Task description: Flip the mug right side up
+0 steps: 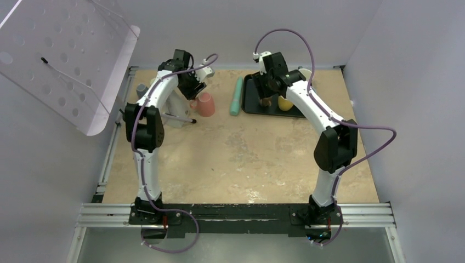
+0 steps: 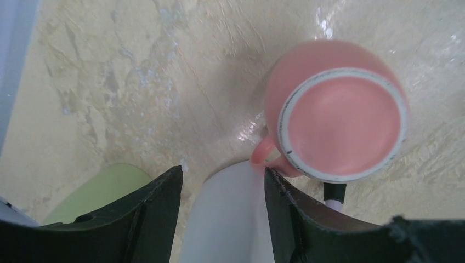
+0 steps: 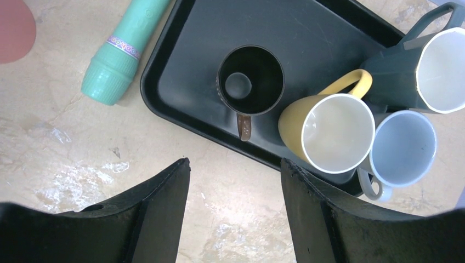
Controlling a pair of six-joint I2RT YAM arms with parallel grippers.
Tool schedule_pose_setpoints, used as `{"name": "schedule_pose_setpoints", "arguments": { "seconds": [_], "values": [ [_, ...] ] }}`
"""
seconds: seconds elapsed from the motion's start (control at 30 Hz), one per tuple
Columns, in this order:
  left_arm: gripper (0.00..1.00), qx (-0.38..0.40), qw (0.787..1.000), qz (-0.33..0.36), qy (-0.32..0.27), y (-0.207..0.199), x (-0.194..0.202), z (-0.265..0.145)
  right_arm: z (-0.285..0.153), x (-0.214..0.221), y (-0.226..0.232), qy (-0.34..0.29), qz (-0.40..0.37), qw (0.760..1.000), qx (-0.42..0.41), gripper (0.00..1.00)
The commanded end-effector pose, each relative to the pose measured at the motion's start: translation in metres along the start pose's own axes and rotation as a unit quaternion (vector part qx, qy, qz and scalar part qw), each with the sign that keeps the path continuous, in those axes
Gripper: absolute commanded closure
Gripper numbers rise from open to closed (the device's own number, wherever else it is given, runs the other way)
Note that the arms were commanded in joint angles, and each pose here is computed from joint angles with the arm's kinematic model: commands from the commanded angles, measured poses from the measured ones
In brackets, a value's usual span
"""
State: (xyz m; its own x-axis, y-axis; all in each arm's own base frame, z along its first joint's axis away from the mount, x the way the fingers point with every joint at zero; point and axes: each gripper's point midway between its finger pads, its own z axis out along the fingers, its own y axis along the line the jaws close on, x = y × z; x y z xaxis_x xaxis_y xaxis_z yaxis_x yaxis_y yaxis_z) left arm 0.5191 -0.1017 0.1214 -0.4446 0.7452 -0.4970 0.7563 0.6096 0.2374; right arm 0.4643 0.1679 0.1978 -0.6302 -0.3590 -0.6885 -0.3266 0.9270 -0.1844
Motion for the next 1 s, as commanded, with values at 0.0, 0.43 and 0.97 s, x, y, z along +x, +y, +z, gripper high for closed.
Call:
{"name": "schedule_pose_setpoints", "arguments": {
  "seconds": [0.0, 0.43, 0.97],
  "values": [
    [0.40, 0.002, 0.999, 0.049, 0.023, -0.002, 0.013, 0.000, -0.018, -0.013, -0.005, -0.034, -0.004, 0.999, 0.006, 0.35],
    [0.36, 0.096, 0.992, 0.052, -0.055, -0.081, 0.017, -0.007, -0.018, -0.007, -0.005, -0.029, -0.007, 1.000, 0.006, 0.35],
    [0.48, 0.060, 0.995, 0.041, -0.061, -0.064, 0.007, 0.027, -0.017, 0.002, -0.003, -0.019, -0.004, 1.000, 0.001, 0.35]
  ]
}}
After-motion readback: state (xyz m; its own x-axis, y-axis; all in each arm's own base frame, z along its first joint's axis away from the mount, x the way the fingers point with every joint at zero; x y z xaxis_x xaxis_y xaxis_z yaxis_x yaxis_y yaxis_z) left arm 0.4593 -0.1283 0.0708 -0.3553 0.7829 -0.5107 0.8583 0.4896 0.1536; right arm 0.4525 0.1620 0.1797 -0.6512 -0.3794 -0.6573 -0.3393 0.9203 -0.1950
